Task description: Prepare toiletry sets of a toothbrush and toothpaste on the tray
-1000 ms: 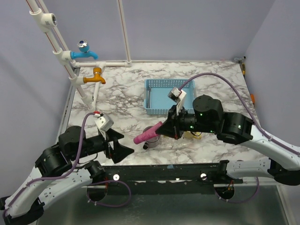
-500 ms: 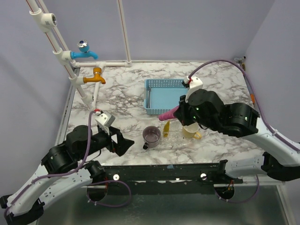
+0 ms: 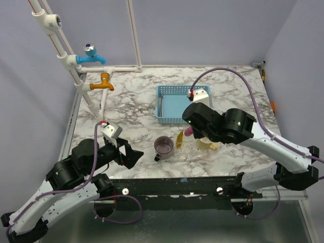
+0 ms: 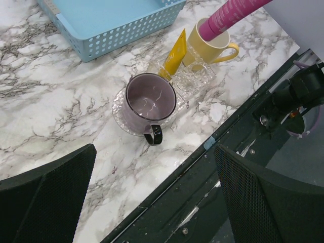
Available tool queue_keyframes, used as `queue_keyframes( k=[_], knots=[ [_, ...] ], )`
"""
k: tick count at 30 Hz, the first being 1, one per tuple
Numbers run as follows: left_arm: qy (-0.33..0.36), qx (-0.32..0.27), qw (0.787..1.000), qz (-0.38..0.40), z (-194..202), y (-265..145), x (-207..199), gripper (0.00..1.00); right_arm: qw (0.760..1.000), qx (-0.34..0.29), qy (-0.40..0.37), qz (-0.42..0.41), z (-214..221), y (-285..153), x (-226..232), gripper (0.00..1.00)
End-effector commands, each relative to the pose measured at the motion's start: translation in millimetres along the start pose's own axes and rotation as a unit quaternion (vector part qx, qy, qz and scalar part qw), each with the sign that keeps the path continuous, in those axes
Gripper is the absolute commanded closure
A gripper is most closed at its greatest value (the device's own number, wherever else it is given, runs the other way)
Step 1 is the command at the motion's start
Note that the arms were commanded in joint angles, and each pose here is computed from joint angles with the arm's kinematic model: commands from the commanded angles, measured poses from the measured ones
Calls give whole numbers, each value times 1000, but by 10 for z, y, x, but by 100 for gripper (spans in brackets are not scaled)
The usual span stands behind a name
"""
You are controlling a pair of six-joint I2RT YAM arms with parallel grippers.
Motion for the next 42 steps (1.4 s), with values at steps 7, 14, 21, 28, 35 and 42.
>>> queue_keyframes(
  k=[7, 14, 21, 28, 35, 42],
  knots=[
    [-9, -20, 1000, -4, -32, -12, 23, 1, 999, 38, -6, 20, 180, 298, -90, 100],
    [-11, -21, 1000, -11, -30, -10, 45, 1, 998, 58, -11, 6, 232, 551, -73, 100],
    [-10, -18, 1000, -11, -19, 7, 47, 1, 997, 71, -4, -8, 240, 747, -98, 100],
    [-7, -12, 1000, -20, -13, 35, 70, 1, 997, 80, -7, -20, 268, 829, -48, 100],
    [-3, -10, 1000, -22, -8, 46, 77, 1, 996, 86, -10, -28, 311, 835, -30, 100],
    [-3, -9, 1000, -23, -6, 50, 78, 1, 995, 92, -13, -26, 382, 876, -30, 100]
  ],
)
Point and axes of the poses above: each gripper's point midway between its finger pads, its own y axis out along the fingers, its own x axis along the line the jaws close on, z = x × y, the point moved 2 cm from there along -y, back along the fingers, and after that the axes turned 6 degrees about -y, right-handed, at the moved point
